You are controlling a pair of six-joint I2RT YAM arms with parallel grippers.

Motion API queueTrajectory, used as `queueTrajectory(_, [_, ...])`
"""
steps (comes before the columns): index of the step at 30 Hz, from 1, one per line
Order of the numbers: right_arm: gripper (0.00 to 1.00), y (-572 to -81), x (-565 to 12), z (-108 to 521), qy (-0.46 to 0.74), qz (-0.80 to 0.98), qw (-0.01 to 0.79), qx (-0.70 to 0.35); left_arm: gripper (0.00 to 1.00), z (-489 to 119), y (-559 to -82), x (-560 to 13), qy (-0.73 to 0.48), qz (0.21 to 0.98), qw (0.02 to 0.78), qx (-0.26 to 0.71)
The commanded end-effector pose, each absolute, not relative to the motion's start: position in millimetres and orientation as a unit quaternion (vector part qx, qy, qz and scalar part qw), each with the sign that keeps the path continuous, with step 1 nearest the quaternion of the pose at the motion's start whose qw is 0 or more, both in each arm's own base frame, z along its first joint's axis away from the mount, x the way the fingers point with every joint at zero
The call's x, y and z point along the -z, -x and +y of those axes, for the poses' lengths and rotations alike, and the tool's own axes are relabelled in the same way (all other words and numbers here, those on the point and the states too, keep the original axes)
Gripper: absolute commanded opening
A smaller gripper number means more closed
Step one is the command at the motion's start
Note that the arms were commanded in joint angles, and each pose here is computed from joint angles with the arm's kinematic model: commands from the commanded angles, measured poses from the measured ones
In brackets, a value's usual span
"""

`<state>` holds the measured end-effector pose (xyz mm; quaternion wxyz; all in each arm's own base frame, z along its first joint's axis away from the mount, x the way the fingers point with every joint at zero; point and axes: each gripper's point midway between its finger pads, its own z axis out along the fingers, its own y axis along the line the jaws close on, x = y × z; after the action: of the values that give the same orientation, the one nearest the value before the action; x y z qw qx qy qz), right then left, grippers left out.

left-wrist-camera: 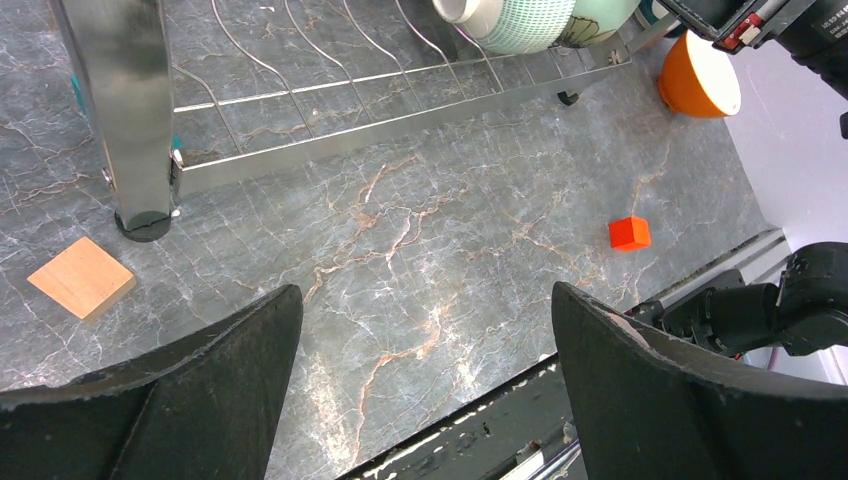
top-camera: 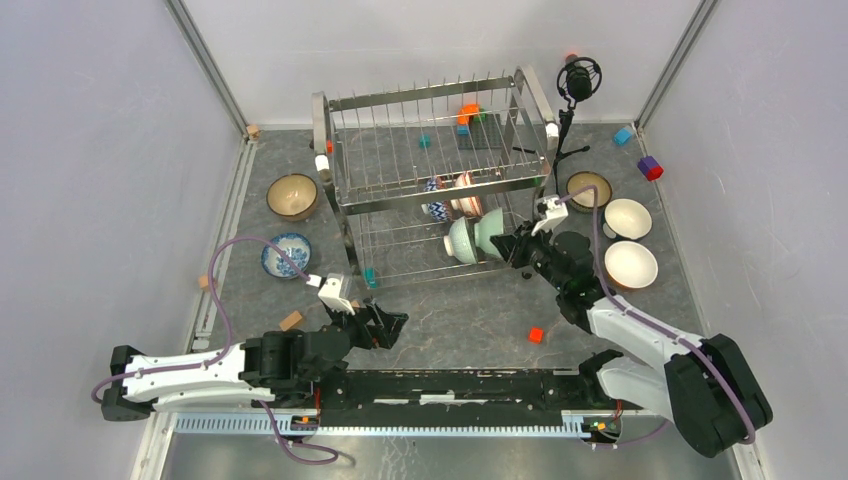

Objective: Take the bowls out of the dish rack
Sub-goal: Pick up the bowl from the dish rack.

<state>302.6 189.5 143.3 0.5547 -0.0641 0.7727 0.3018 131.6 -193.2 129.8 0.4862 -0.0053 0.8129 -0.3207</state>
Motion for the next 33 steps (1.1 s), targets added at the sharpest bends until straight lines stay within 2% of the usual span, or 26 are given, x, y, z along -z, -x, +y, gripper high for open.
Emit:
queueTrajectory(1, [0.0, -309.5, -186.5, 183.5, 0.033, 0.709, 0.613, -0.345, 0.99, -192.3, -136.4, -131.6, 0.021, 0.806, 0.496, 0.322])
queueTrajectory(13, [0.0, -294.4, -191.2, 184.6, -0.008, 0.668, 0.586, -0.458, 0.99, -188.9, -138.4, -128.8, 0.024, 0.808, 0.5, 0.312])
queueTrajectory(33, [0.0, -278.6, -222.1, 176.9, -0.026, 0.6, 0.585, -0.545, 0.99, -188.7, -138.2, -128.7, 0.027, 0.808, 0.499, 0.313])
